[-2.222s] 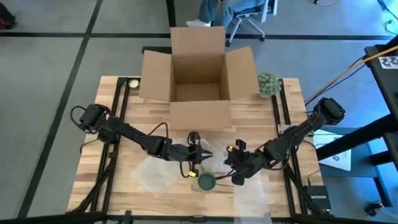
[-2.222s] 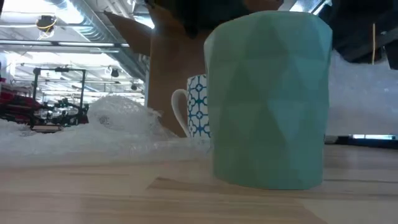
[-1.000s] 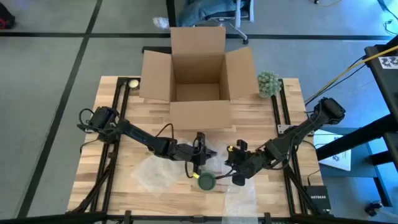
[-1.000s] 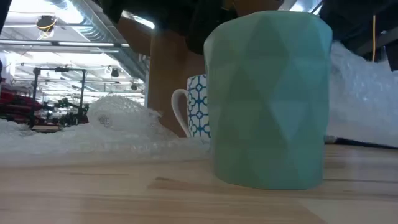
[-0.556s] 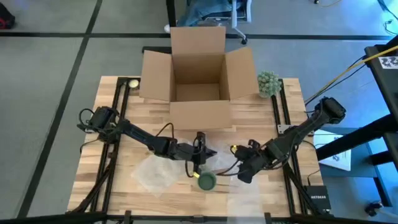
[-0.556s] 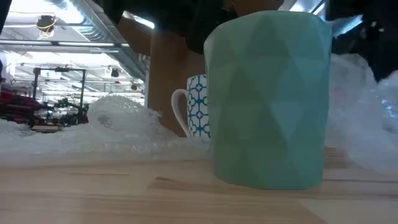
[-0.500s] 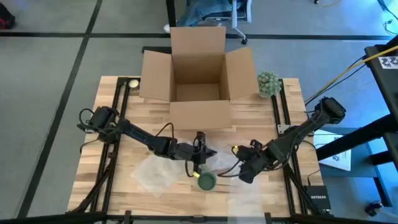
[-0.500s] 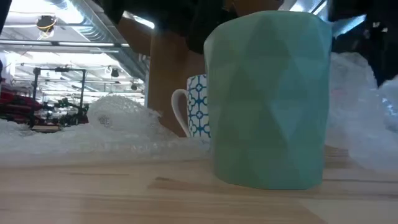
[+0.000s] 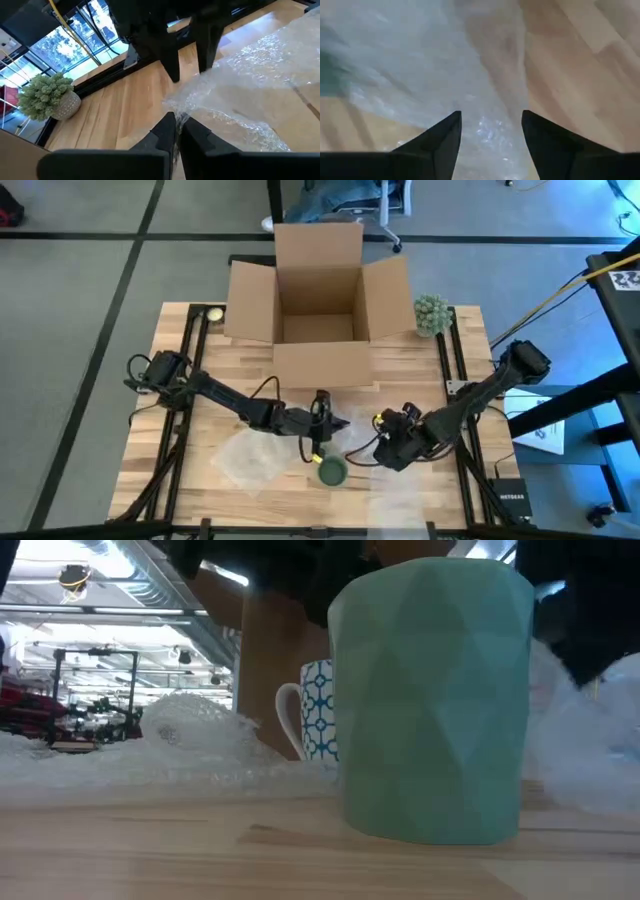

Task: Wrap mug
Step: Prepare the right transparent bubble wrap

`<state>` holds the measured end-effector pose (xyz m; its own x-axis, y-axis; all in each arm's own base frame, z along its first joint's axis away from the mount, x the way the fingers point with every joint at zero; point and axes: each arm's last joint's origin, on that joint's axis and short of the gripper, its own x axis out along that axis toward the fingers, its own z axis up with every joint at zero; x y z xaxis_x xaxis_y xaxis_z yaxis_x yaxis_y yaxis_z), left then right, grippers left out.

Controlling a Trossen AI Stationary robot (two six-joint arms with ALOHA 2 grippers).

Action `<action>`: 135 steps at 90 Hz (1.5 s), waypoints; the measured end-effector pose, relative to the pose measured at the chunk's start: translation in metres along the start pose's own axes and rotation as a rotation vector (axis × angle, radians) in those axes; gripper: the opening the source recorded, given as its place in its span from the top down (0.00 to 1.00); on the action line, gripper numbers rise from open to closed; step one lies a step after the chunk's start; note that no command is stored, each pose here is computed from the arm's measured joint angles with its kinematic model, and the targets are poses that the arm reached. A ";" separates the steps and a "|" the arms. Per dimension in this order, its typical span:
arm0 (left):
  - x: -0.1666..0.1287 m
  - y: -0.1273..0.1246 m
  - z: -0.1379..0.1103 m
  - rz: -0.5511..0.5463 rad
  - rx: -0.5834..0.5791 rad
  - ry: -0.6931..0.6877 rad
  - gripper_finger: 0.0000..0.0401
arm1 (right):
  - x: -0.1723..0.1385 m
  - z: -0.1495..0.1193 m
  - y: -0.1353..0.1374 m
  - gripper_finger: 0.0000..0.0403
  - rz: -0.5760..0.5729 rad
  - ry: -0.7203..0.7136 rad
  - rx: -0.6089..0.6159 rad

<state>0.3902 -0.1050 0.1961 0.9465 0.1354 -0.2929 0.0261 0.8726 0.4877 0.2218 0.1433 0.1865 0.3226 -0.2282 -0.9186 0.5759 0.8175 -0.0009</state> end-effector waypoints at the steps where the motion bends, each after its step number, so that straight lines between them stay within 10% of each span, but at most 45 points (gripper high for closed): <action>1: 0.000 0.000 0.000 0.000 0.000 0.000 1.00 | 0.002 -0.001 0.000 0.52 -0.006 0.008 -0.004; 37: 0.000 -0.001 -0.001 -0.004 0.007 0.006 1.00 | 0.000 -0.026 -0.015 0.97 -0.196 0.243 -0.131; 60: -0.001 -0.002 -0.001 -0.011 0.060 0.016 1.00 | -0.030 -0.031 -0.038 0.99 -0.268 0.269 -0.125; 98: -0.005 -0.012 -0.015 -0.169 0.113 0.155 1.00 | -0.079 -0.037 -0.073 0.97 -0.176 0.214 0.056; 135: -0.009 -0.021 -0.021 -0.216 0.095 0.205 1.00 | -0.100 -0.040 -0.089 0.56 -0.050 0.220 0.175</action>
<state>0.3742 -0.1146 0.1711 0.8316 0.0521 -0.5530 0.2585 0.8449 0.4683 0.1084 0.1140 0.2628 0.1310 -0.1300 -0.9828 0.7142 0.6999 0.0026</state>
